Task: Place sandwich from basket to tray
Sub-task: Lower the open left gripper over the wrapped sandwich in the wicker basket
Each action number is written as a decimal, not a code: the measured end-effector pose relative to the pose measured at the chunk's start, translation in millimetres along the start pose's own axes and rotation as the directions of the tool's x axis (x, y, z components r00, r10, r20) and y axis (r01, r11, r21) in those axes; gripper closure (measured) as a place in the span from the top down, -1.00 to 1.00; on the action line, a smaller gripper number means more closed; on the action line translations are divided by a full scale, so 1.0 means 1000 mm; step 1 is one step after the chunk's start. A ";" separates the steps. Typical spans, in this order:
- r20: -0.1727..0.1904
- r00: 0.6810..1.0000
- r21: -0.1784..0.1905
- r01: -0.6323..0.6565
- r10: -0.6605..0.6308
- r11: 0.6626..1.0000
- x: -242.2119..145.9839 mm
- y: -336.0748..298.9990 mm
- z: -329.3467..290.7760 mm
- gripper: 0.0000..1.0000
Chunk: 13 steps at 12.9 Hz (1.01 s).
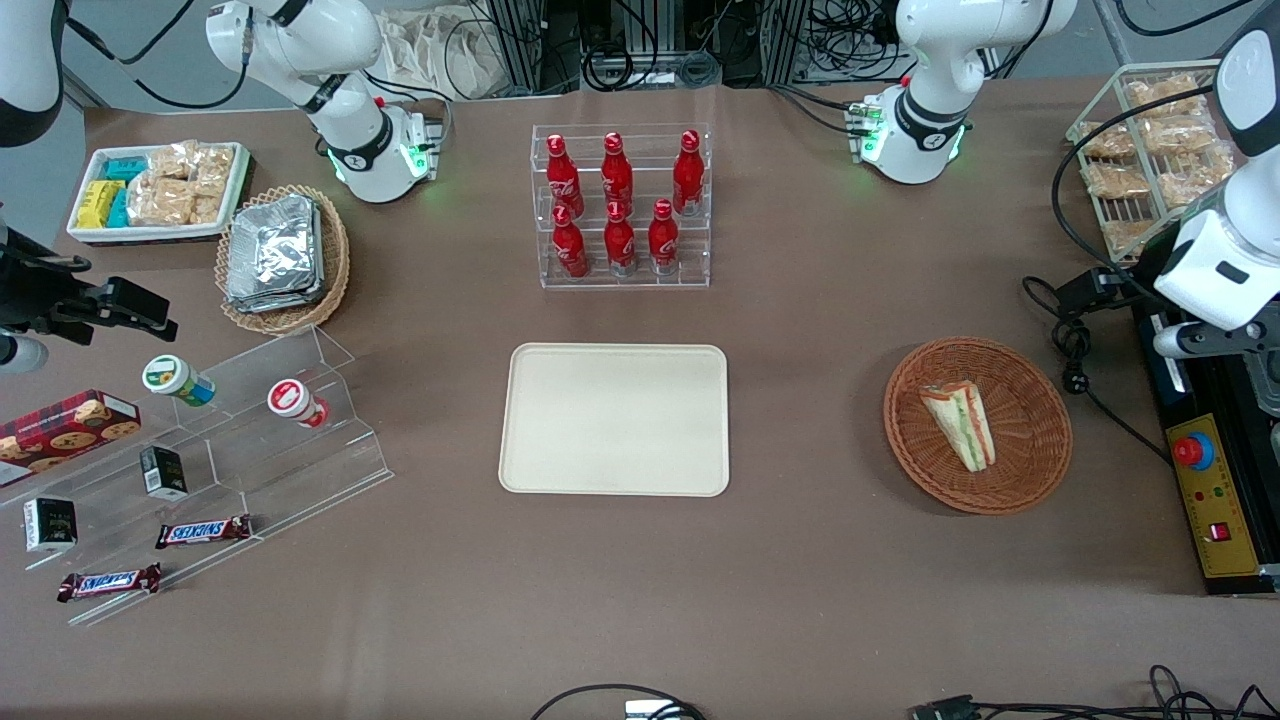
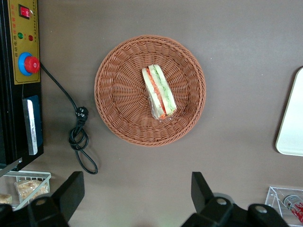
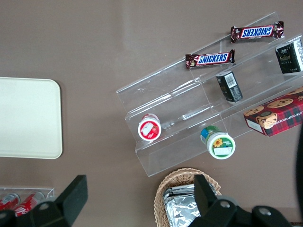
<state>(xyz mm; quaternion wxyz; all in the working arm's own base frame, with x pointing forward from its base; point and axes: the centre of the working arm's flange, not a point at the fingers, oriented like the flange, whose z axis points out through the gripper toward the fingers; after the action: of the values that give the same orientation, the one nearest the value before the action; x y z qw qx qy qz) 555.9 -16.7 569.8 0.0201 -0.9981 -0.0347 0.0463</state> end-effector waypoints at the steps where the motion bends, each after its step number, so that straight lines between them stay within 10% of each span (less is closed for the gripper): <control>1: 0.000 1.000 0.000 0.000 0.000 1.000 0.000 0.000 0.000 1.00; 13: 0.002 1.000 0.000 0.017 -0.017 1.000 0.000 -0.002 0.001 0.96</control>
<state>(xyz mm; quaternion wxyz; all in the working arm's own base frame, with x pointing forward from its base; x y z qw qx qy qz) 556.1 -14.2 569.0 0.0203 -0.9978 -0.0430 0.0471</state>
